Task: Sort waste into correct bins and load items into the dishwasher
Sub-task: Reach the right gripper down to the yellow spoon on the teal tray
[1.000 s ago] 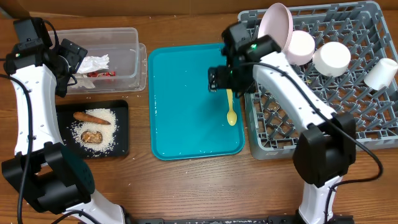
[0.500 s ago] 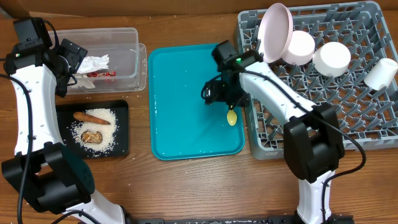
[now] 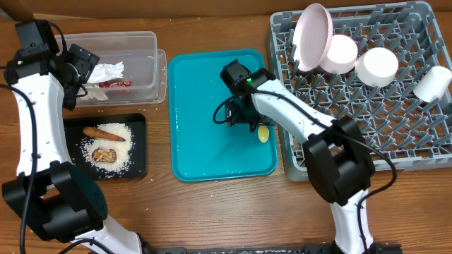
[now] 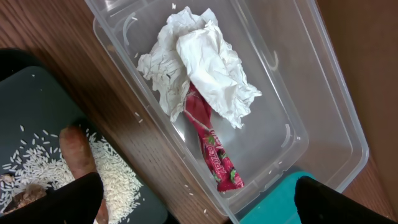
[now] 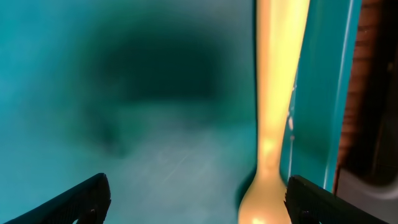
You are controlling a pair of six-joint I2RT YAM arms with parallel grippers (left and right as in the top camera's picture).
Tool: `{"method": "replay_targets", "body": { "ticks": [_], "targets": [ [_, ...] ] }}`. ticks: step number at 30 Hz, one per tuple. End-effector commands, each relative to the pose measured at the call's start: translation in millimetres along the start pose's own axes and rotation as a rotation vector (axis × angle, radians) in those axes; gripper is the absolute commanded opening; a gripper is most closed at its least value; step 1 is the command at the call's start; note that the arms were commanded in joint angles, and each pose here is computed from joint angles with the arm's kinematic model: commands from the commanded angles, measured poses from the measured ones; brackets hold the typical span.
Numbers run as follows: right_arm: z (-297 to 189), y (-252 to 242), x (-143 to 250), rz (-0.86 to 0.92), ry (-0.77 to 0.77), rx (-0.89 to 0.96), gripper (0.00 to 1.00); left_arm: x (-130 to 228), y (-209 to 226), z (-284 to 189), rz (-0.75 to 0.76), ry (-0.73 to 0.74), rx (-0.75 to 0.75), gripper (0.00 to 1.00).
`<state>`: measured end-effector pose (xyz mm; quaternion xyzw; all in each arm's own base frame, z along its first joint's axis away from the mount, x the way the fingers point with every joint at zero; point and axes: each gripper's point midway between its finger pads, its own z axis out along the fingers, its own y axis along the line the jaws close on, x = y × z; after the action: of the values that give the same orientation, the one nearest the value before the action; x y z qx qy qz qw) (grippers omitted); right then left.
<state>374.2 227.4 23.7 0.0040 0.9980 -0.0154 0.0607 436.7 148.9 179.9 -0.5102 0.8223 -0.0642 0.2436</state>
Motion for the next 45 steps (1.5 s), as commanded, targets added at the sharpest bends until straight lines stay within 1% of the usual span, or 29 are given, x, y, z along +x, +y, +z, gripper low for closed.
{"method": "replay_targets", "body": {
  "ticks": [1,7,12,15,18,21,24,25,27,28,33,37,42,43,45],
  "targets": [
    [6,-5,-5,0.017,-0.016,0.024,0.92,-1,-3,-1,-0.006,-0.007,0.005,1.00],
    [20,-6,-1,0.007,0.010,0.040,0.92,-1,-3,-1,-0.006,-0.007,0.005,1.00],
    [22,-2,1,0.007,0.024,0.023,0.92,-1,-3,-1,-0.006,-0.007,0.005,1.00],
    [22,2,5,0.007,0.045,-0.004,0.89,-1,-3,-1,-0.006,-0.007,0.005,1.00],
    [22,13,10,0.008,0.077,-0.064,0.79,-1,-3,-1,-0.006,-0.007,0.005,1.00],
    [20,23,14,0.010,0.106,-0.123,0.73,-1,-3,-1,-0.006,-0.007,0.005,1.00],
    [20,24,14,0.009,0.105,-0.122,0.67,-1,-3,-1,-0.006,-0.007,0.005,1.00],
    [20,24,14,0.009,0.105,-0.122,0.63,-1,-3,-1,-0.006,-0.007,0.005,1.00],
    [20,24,15,0.012,0.107,-0.121,0.49,-1,-3,-1,-0.006,-0.007,0.005,1.00],
    [20,23,15,0.016,0.110,-0.118,0.40,-1,-3,-1,-0.006,-0.007,0.005,1.00],
    [20,15,21,0.074,0.143,-0.095,0.36,-1,-3,-1,-0.006,-0.007,0.005,1.00],
    [20,10,23,0.083,0.157,-0.084,0.25,-1,-3,-1,-0.006,-0.007,0.005,1.00],
    [18,7,23,0.087,0.166,-0.077,0.21,-1,-3,-1,-0.006,-0.007,0.005,1.00],
    [15,6,23,0.091,0.171,-0.074,0.14,-1,-3,-1,-0.006,-0.007,0.005,1.00],
    [10,6,21,0.092,0.172,-0.073,0.09,-1,-3,-1,-0.006,-0.007,0.005,1.00]
  ]
}}
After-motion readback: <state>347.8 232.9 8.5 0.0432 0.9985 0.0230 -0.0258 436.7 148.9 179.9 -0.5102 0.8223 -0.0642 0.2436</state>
